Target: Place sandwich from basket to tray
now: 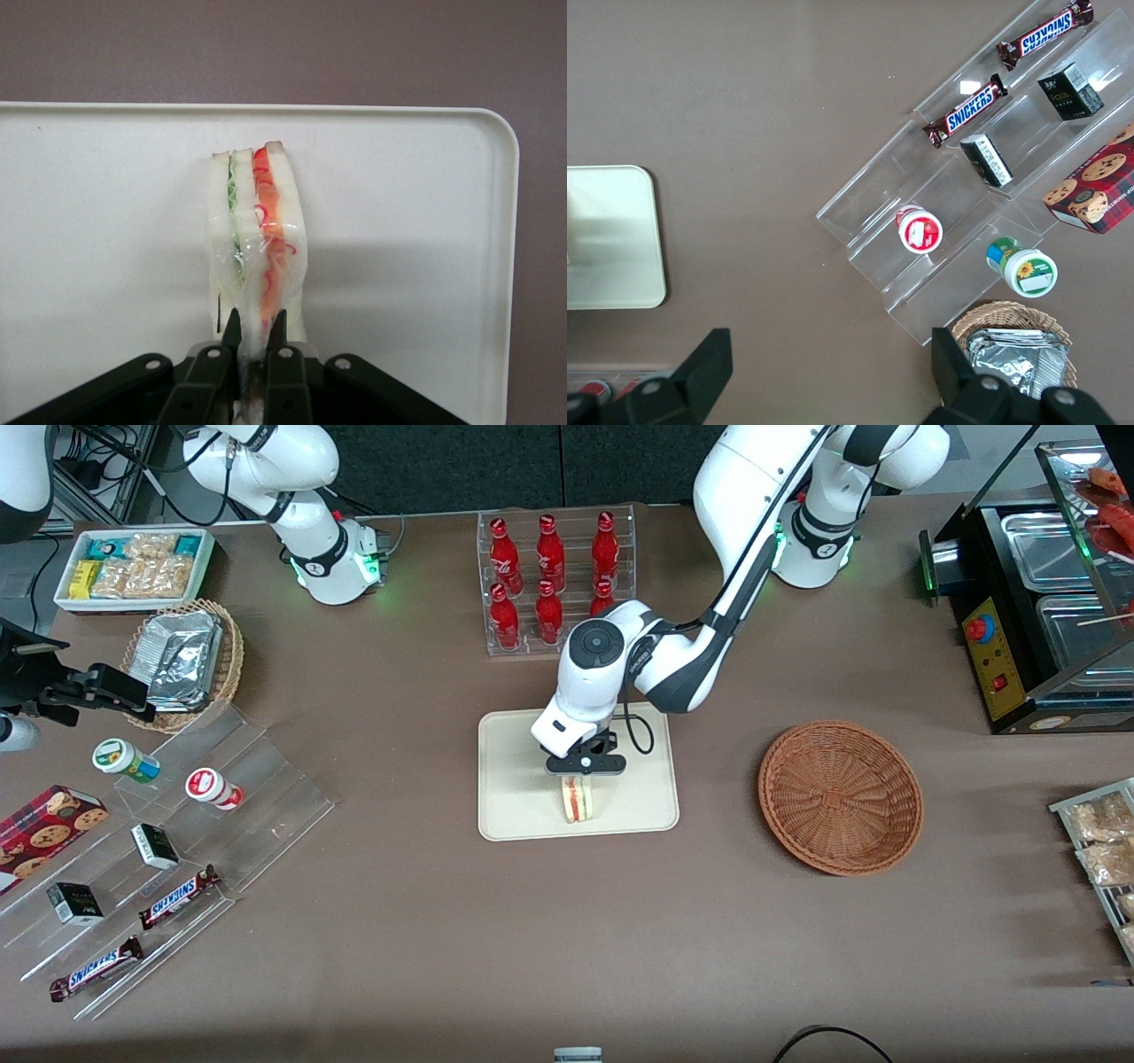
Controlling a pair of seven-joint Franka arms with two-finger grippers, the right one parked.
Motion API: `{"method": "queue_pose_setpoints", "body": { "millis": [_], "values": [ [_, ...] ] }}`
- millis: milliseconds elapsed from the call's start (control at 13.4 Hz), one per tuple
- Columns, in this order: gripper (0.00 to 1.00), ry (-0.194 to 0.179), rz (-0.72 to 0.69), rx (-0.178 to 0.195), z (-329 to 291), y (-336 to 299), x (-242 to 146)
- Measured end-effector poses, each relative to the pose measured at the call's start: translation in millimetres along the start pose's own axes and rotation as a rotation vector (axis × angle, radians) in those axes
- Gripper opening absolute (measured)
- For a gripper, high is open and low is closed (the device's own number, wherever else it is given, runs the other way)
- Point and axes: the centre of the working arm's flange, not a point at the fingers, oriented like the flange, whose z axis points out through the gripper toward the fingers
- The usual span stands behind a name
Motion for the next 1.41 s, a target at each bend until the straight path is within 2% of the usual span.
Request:
{"method": "queue_pose_setpoints", "body": {
  "millis": [223,298,447,670,894,1117,1415],
  "values": [
    [0.11,-0.004,0.01,0.003,3.2,3.9,-5.7],
    [0.17,-0.006,0.012,0.005,5.0,4.8,-7.4],
    [0.39,-0.016,0.016,0.015,8.3,5.0,-10.3],
    [0.7,-0.045,0.016,0.049,9.5,2.4,-13.1],
    [1.0,-0.058,-0.005,0.07,-21.9,0.3,-2.2],
    [1.0,-0.064,-0.066,0.063,-92.5,-19.1,23.0],
    [1.0,-0.079,-0.157,0.091,-186.4,-77.5,54.1]
  ]
}}
